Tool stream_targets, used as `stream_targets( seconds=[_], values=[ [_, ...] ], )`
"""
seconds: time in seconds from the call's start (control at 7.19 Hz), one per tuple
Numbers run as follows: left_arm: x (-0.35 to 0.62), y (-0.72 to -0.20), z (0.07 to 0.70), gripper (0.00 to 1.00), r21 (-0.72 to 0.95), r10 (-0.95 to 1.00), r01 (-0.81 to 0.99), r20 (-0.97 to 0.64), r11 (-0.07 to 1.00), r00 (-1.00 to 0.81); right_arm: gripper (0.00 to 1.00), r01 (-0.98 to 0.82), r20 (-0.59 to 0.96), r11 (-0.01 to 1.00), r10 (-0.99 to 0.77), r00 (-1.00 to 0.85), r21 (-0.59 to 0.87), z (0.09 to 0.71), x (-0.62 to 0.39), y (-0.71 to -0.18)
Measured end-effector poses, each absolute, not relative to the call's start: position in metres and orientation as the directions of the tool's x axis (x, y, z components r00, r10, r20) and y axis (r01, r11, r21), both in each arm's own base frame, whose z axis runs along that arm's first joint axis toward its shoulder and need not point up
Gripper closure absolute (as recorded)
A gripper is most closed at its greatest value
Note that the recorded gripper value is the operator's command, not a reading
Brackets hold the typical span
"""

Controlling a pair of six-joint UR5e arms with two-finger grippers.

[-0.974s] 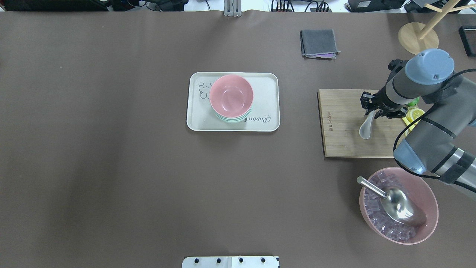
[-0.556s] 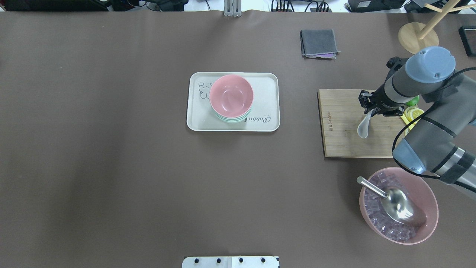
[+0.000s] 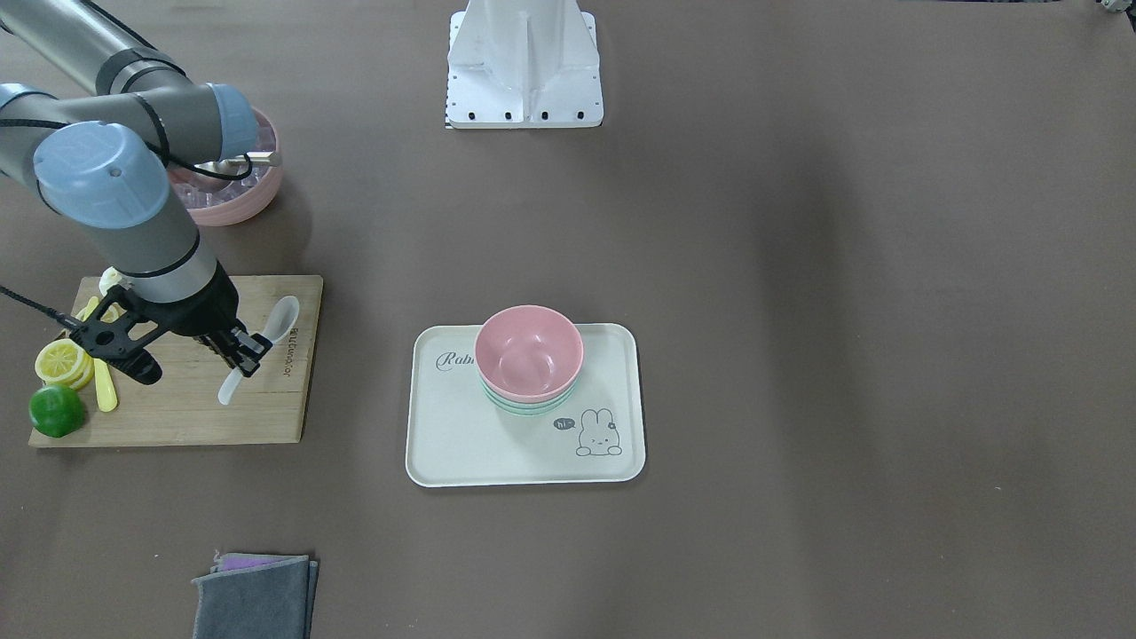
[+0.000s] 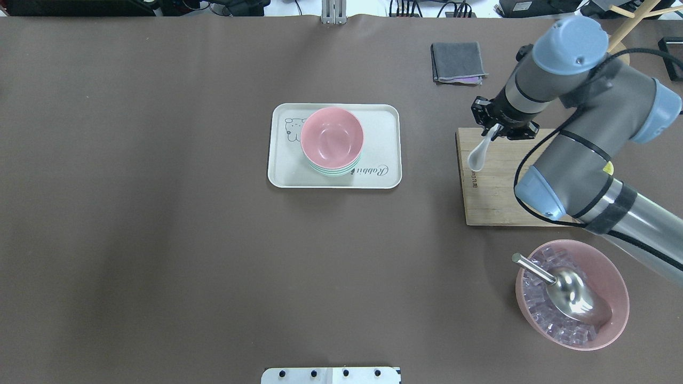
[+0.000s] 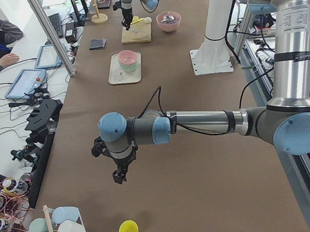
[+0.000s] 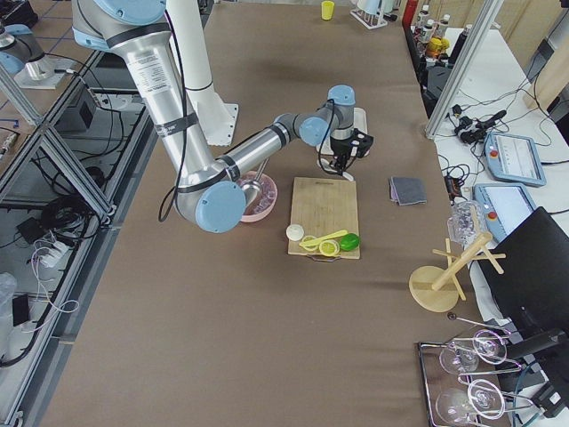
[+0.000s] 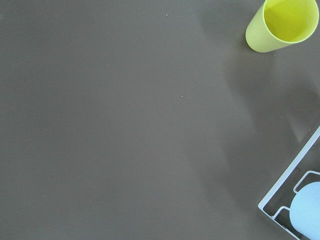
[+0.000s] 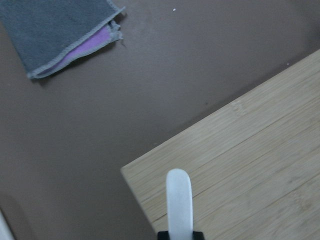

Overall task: Stack pink bowl on green and place spoon
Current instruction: 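Lift the white spoon with the right gripper and carry it over the pink bowl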

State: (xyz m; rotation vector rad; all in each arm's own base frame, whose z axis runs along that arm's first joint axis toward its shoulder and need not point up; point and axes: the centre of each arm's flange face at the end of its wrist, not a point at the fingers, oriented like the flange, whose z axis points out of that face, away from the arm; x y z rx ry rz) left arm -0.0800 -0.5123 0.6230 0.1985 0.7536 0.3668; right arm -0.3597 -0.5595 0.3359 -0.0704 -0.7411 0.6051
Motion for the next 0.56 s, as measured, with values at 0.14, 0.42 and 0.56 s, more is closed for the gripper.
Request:
stream_targets(
  seconds=[0.14,0.42,0.56],
  values=[
    [-0.080,-0.512,0.624,0.01,0.303,0.391,-0.252,-0.632,0.919,0.669,1.00,-0.511,0.611,0.807,0.571,0.549,-0.295,0.295,-0.376,-0.563],
    [-0.079,-0.512,0.625,0.01,0.301,0.388,-0.248,-0.640,0.921,0.664,1.00,-0.545,0.621,0.768,0.615,0.485,-0.336,0.227,-0.411,-0.567],
    [-0.079,-0.512,0.625,0.01,0.300,0.387,-0.247,-0.641,0.921,0.662,1.00,-0.565,0.612,0.748,0.638,0.468,-0.348,0.196,-0.439,-0.574]
  ],
)
